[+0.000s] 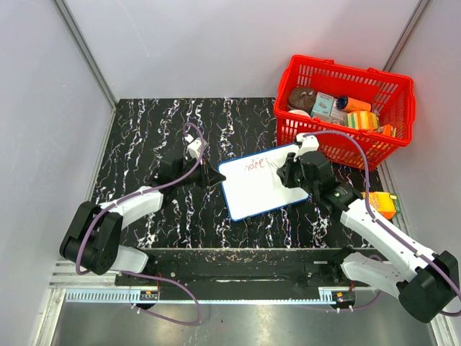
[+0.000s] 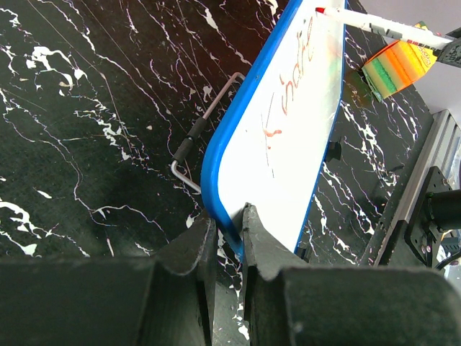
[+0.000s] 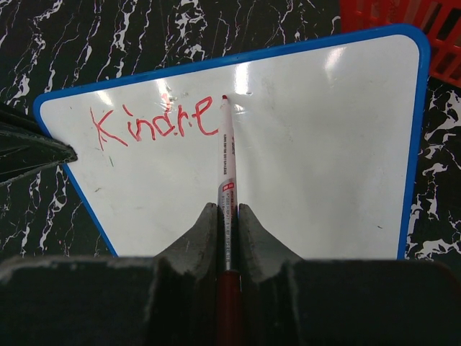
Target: Write a sentence on the whiteboard
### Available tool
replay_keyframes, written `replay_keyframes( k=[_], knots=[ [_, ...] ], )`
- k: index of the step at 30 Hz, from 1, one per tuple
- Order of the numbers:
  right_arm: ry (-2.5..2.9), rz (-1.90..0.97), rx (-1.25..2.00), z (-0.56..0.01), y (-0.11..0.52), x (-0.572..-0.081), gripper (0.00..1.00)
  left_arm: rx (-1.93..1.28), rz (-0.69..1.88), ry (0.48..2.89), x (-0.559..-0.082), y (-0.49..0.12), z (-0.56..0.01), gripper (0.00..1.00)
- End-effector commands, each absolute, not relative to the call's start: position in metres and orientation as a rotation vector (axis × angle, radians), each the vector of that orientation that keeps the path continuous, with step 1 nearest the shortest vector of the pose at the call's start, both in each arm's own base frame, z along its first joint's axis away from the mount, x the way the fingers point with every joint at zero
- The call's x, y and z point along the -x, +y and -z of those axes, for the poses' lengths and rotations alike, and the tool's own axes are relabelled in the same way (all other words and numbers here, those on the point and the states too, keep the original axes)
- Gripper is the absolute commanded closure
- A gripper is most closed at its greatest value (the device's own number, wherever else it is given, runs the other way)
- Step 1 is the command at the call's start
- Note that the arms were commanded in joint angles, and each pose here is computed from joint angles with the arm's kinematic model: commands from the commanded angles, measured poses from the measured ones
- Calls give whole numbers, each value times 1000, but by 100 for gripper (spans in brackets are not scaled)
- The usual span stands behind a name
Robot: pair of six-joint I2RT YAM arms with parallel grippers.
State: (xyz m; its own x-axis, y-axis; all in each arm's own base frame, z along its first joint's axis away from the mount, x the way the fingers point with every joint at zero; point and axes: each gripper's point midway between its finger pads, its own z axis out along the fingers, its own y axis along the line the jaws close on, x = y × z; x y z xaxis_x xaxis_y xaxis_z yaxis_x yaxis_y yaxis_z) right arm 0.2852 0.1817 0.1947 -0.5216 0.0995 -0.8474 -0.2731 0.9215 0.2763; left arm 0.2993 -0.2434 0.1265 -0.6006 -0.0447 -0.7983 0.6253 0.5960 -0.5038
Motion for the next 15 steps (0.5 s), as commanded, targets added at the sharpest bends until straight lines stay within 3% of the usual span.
replay_keyframes(
  k=[1, 15],
  knots=[
    [1994, -462, 74, -217, 180, -295, 100, -503, 788, 1971, -328, -223, -115, 100],
    [2029, -514, 131, -207, 191, -289, 100, -500, 784, 1971, -328, -222, -115, 100]
  ],
)
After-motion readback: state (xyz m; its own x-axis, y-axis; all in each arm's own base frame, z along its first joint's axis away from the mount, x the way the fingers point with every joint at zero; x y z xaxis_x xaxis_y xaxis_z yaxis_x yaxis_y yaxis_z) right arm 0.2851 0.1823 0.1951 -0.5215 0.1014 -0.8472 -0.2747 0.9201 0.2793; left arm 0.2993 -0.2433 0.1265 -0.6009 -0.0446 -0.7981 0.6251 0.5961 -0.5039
